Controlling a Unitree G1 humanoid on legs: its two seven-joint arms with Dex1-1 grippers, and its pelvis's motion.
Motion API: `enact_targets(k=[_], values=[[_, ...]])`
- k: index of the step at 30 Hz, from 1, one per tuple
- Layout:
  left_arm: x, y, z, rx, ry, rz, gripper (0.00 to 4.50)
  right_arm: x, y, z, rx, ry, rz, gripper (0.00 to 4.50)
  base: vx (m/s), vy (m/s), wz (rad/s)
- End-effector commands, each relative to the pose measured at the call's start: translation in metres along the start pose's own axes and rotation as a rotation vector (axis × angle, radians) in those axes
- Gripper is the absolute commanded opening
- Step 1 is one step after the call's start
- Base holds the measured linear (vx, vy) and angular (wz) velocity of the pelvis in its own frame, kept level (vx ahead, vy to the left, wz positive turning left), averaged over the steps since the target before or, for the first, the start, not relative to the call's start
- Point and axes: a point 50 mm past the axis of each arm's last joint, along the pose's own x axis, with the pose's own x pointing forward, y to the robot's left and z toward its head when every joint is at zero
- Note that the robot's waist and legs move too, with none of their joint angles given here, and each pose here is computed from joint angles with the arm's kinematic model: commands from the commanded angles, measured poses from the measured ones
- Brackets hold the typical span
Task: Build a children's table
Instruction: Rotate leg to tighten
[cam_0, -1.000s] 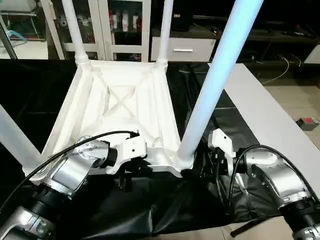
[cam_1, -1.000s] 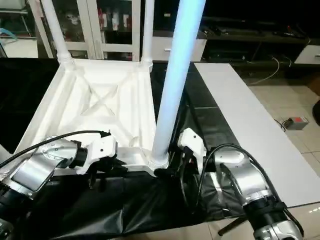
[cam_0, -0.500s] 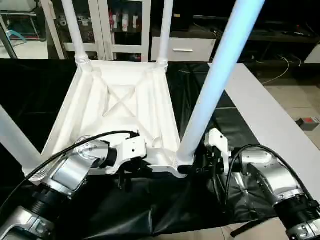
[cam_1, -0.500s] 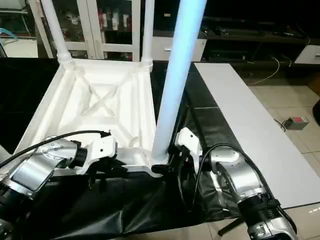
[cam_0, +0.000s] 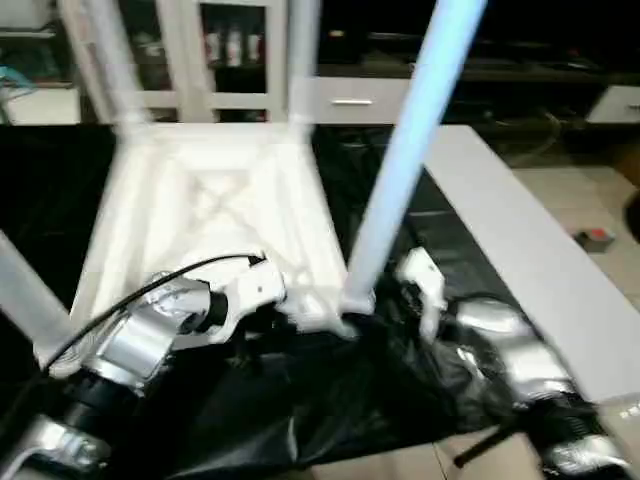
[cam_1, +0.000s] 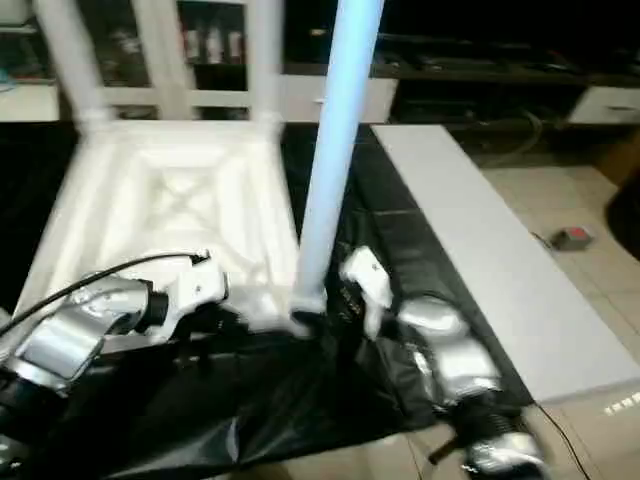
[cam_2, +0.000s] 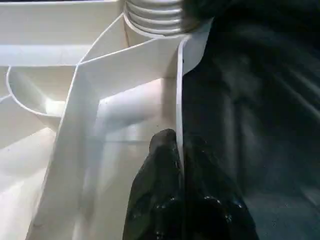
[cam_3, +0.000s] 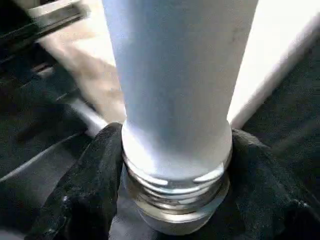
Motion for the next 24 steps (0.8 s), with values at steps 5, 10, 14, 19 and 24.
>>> enact_targets(k=[5,10,14,19,24], values=[[0.034,-0.002,0.020,-0.121,-0.073,0.158,0.00,0.042,0.006,0.006,0.095,-0.022,-0.266,2.73,0.000,0.000,0.00],[0.046,0.005,0.034,-0.161,-0.075,0.309,0.00,0.072,0.017,0.023,0.169,-0.110,-0.422,2.73,0.000,0.000,0.00],[0.045,0.003,0.035,-0.145,-0.079,0.282,0.00,0.074,0.023,0.030,0.141,-0.156,-0.338,2.73,0.000,0.000,0.00],[0.039,0.001,0.028,-0.133,-0.051,0.242,0.00,0.060,0.019,0.029,0.132,-0.196,-0.241,3.43,0.000,0.000,0.00],[0.027,-0.007,0.016,-0.067,-0.025,0.097,0.00,0.023,0.001,0.023,0.047,-0.144,-0.187,3.77,0.000,0.000,0.00]])
